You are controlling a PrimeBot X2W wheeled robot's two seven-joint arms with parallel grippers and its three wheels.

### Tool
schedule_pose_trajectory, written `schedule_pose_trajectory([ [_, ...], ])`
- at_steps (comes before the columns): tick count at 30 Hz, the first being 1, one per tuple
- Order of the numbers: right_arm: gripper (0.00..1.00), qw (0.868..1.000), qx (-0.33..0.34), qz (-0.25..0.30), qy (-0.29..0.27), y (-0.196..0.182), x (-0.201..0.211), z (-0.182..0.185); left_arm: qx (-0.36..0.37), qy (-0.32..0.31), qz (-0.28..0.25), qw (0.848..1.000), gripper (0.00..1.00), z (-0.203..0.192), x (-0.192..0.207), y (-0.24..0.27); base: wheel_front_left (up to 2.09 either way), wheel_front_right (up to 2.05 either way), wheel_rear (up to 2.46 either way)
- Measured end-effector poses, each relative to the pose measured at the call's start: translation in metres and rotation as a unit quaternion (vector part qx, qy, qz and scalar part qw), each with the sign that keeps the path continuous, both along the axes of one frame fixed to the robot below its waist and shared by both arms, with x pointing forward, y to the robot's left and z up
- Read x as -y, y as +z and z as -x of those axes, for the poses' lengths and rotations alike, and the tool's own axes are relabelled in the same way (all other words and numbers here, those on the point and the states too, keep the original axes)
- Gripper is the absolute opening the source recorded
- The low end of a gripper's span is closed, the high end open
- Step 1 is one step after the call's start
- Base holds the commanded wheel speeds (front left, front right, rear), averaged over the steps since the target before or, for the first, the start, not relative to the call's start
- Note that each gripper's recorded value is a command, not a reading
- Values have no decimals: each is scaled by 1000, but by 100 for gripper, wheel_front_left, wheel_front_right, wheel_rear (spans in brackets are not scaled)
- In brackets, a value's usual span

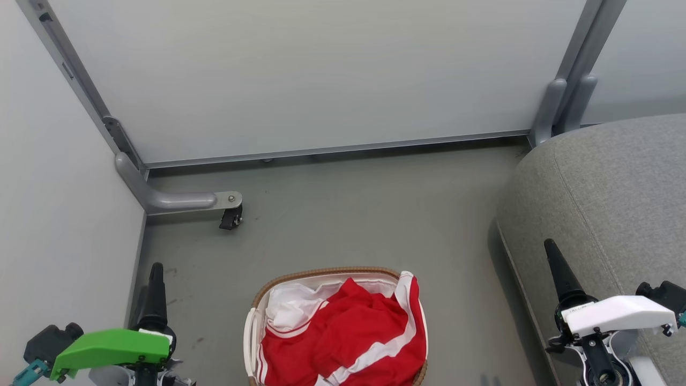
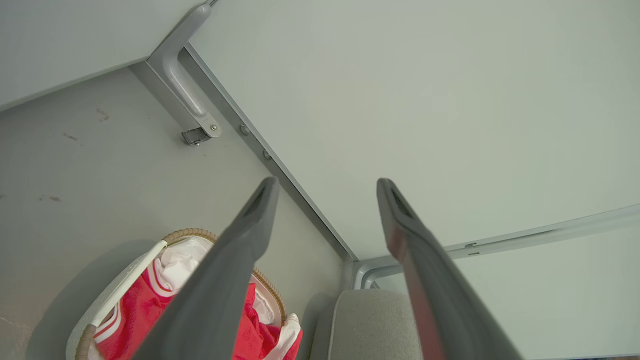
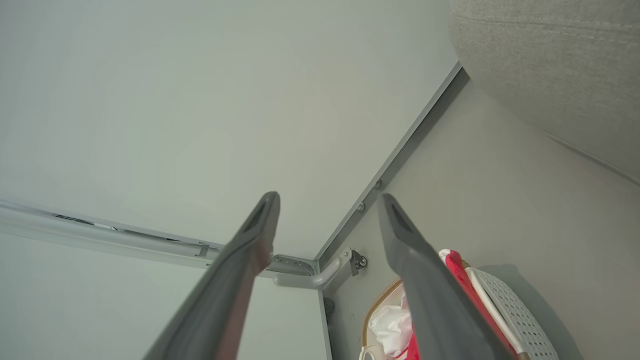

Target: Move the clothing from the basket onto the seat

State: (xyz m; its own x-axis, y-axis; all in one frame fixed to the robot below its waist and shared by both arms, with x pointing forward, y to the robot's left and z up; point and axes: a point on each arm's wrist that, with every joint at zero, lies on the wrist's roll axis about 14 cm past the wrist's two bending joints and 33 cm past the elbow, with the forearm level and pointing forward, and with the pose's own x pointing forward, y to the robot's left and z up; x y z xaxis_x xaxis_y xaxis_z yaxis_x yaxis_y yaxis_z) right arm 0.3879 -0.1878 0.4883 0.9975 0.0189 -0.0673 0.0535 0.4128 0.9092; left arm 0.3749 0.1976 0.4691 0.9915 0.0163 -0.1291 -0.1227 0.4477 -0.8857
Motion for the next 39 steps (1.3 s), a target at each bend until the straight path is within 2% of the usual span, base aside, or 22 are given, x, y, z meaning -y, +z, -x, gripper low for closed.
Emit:
schedule_pose_trajectory([
  [8,100,997,5,80,14,1,-7,-4,-9,-15,-81,997,100,2,2,-5,0,0,0],
  [20,100,984,18,173,31,3,-17,-5,-13,-27,-168,985,100,4,6,-9,0,0,0],
  [39,100,953,32,302,26,5,-12,-4,-7,-35,-286,957,100,8,6,-8,0,0,0],
])
